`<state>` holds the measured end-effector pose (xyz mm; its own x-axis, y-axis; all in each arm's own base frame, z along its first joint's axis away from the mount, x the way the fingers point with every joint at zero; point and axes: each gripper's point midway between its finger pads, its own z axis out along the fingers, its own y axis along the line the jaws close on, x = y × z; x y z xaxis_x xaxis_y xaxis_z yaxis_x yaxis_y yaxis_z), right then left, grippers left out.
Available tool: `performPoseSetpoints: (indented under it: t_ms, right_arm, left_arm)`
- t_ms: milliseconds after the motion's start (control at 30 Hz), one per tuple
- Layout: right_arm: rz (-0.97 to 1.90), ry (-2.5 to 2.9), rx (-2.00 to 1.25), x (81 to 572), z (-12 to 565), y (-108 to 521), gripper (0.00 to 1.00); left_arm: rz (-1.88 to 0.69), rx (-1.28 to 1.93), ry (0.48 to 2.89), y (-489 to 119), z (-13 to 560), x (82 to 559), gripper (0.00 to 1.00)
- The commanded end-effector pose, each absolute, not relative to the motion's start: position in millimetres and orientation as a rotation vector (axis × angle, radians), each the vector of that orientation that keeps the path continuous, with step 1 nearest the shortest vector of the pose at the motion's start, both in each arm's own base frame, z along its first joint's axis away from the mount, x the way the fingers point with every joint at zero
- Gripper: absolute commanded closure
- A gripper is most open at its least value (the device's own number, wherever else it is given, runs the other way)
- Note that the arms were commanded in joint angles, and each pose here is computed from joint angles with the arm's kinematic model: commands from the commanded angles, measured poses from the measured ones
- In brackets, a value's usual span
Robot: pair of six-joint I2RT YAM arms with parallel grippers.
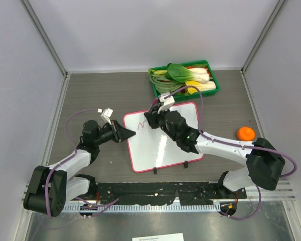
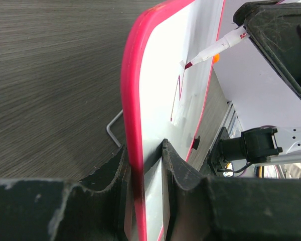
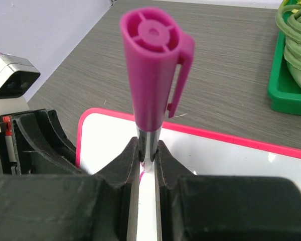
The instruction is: Write a sentence on the whiteboard
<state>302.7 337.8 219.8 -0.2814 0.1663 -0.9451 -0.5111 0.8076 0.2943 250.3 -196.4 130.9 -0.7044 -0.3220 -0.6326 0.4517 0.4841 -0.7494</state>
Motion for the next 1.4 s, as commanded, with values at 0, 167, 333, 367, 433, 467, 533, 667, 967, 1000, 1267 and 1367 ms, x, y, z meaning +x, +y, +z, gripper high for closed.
performPoseSetpoints:
  t_ms: [0, 167, 333, 367, 433, 467, 533, 667, 967, 1000, 1267, 1367]
  right_arm:
    - [0.569, 1.756, -0.266, 312.5, 212.9, 324.9, 0.99]
    - [0.579, 1.781, -0.279, 306.8, 201.9, 322.5, 0.99]
    - [0.574, 1.806, -0.297, 300.0, 188.7, 317.3, 0.99]
    - [0.575, 1.809, -0.298, 298.9, 187.7, 316.4, 0.99]
    - [0.576, 1.819, -0.304, 296.2, 183.0, 314.2, 0.99]
    - [0.583, 1.817, -0.305, 295.2, 183.9, 314.8, 0.99]
    - [0.589, 1.825, -0.307, 292.9, 181.4, 313.9, 0.99]
    - [0.605, 1.836, -0.302, 288.1, 178.1, 311.7, 0.99]
    - [0.662, 1.792, -0.296, 285.8, 200.0, 317.1, 0.99]
    - [0.673, 1.782, -0.295, 285.6, 204.2, 317.5, 0.99]
    - [0.775, 1.629, -0.25, 276.3, 256.1, 310.4, 0.99]
    - [0.715, 1.642, -0.228, 284.4, 255.7, 305.2, 0.99]
  left_arm:
    - [-1.173, 0.137, 2.004, -187.0, 107.7, 252.9, 1.0]
    - [-1.172, 0.136, 2.003, -186.9, 108.2, 253.0, 1.0]
    - [-1.168, 0.132, 2.003, -186.2, 108.5, 253.8, 1.0]
    - [-1.169, 0.134, 2.003, -186.6, 108.5, 253.5, 1.0]
    - [-1.168, 0.135, 2.004, -186.6, 108.1, 253.5, 1.0]
    - [-1.167, 0.133, 2.004, -186.2, 108.1, 253.8, 1.0]
    - [-1.167, 0.133, 2.004, -186.2, 108.1, 253.8, 1.0]
    - [-1.164, 0.13, 2.005, -185.9, 107.7, 254.1, 1.0]
    - [-1.164, 0.131, 2.004, -185.9, 107.8, 254.4, 1.0]
    - [-1.164, 0.129, 2.007, -185.9, 107.1, 254.3, 1.0]
    - [-1.169, 0.133, 2.003, -186.4, 107.8, 253.8, 1.0]
    - [-1.17, 0.136, 2.001, -186.7, 108.1, 253.2, 1.0]
